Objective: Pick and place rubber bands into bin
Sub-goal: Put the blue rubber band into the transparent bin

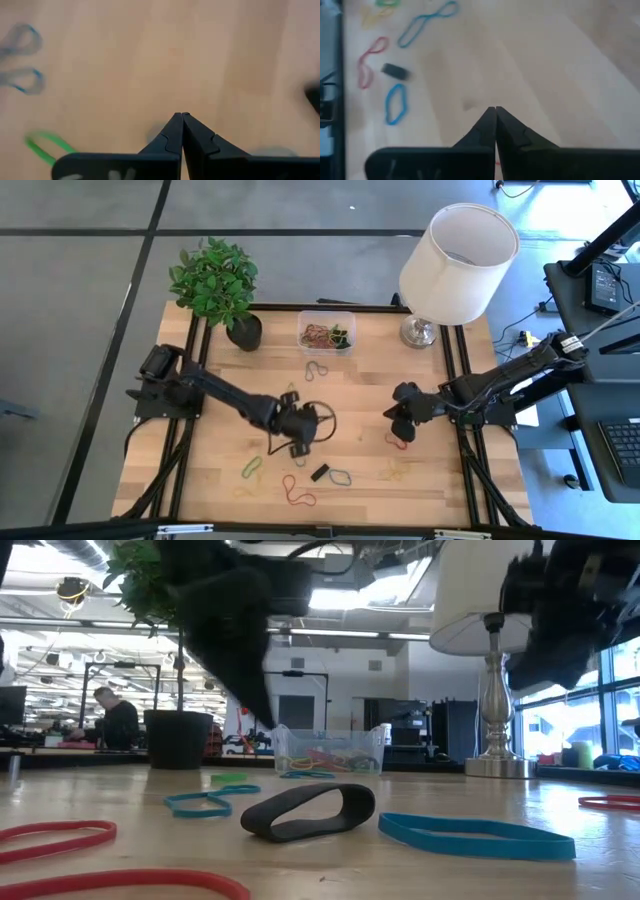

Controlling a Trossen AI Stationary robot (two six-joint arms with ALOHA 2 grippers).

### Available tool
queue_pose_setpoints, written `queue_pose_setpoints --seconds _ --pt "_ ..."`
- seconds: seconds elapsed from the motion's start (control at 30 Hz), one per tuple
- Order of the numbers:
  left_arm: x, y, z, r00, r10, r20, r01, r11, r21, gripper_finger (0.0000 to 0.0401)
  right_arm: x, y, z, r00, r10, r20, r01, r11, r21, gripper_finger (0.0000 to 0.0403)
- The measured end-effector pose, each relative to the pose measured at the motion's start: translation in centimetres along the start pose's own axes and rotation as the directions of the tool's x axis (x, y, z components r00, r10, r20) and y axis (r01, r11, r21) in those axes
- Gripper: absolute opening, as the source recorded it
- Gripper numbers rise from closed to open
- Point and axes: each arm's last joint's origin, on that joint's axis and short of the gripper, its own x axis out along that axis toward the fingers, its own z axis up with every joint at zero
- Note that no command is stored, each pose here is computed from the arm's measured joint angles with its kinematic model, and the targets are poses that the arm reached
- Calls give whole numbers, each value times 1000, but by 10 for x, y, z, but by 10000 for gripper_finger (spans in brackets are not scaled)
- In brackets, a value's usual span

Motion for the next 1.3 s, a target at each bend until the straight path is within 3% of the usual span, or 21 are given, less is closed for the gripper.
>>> queue_pose_setpoints --seconds 0.23,0.37,0.57,0.9,1.13,1.3 --pt "8 -18 -39 998 -51 -32 51 999 6 1 8 43 2 997 41 -59 -51 981 -187 2" --pt "6 -20 -56 993 -84 -80 89 995 55 1 26 79 4 994 36 -102 -69 936 -344 2" --pt "-18 -9 -80 990 -126 -62 133 983 124 1 69 129 9 983 -45 -177 -48 870 -490 10" --pt "-63 23 -124 980 -193 43 184 968 169 2 131 178 12 937 -213 -275 38 849 -528 72" --pt "-76 41 -147 968 -234 86 213 956 204 2 158 185 2 919 -211 -332 65 913 -403 119" --pt "-77 49 -160 956 -271 115 243 947 210 2 167 178 -8 886 -261 -383 132 935 -330 125"
